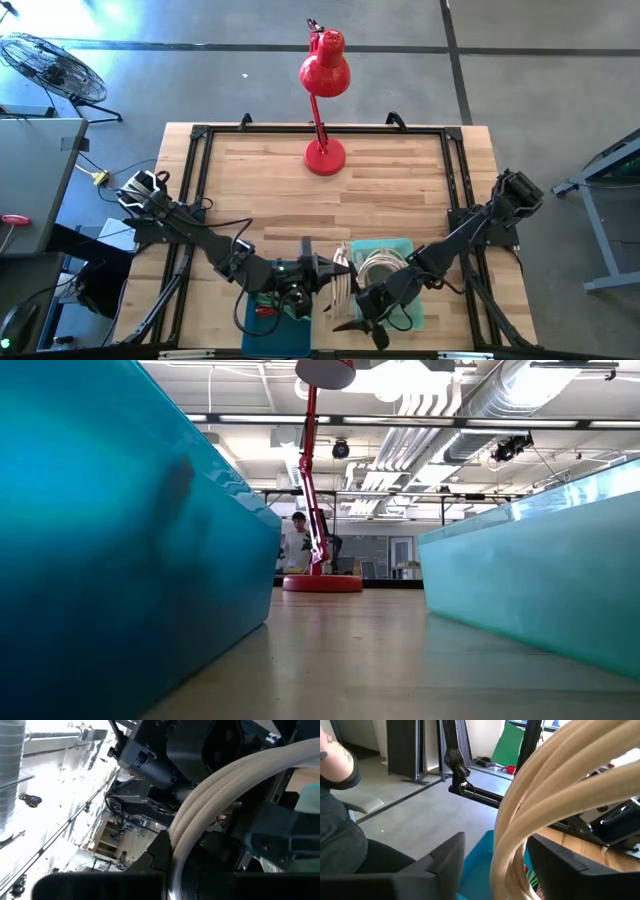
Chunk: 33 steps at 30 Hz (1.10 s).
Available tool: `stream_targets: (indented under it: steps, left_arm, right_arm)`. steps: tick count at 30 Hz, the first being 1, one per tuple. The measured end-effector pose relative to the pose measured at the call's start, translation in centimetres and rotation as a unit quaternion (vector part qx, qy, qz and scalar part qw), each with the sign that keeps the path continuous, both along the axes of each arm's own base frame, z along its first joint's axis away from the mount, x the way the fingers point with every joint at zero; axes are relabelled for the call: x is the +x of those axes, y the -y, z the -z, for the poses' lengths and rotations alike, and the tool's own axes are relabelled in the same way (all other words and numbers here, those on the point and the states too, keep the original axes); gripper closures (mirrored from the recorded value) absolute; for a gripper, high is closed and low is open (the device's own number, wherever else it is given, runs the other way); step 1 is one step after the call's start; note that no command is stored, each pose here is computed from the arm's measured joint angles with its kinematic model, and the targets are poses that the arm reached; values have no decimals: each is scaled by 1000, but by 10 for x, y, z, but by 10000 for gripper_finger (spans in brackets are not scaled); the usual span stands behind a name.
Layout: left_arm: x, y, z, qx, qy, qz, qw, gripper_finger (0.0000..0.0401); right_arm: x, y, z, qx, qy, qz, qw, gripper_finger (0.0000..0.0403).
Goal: Pick & Place USB Port
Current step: Put the white USB cable into the green bin
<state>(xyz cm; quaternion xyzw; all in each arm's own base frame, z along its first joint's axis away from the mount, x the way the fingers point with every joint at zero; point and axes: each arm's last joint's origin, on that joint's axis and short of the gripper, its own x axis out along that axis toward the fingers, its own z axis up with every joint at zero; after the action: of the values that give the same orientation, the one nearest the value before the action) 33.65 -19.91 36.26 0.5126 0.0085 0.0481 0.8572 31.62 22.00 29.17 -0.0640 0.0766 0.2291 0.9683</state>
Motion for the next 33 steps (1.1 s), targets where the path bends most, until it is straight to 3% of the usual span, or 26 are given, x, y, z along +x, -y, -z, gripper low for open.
stream_targets:
  steps: [3,7,9,14,21,33]
  left_arm:
    - [0,0,0,0,0,0,1000,392]
    - [-1,0,0,0,-2,-11,1000,392]
    - [-1,0,1,-2,-2,-14,1000,392]
    - [-1,-1,1,3,-4,-34,999,384]
    - [-5,-1,3,41,-20,-124,991,350]
    - [-7,-2,15,113,-81,-154,978,345]
  right_arm:
    - [0,0,0,-3,1,-7,1000,255]
    - [0,0,1,-14,0,-7,1000,363]
    - [-1,-1,1,-32,9,-11,999,386]
    - [-5,-5,2,-48,7,20,999,392]
    - [-13,-11,6,-81,-4,75,994,393]
    - [-28,-18,18,-157,-33,170,972,393]
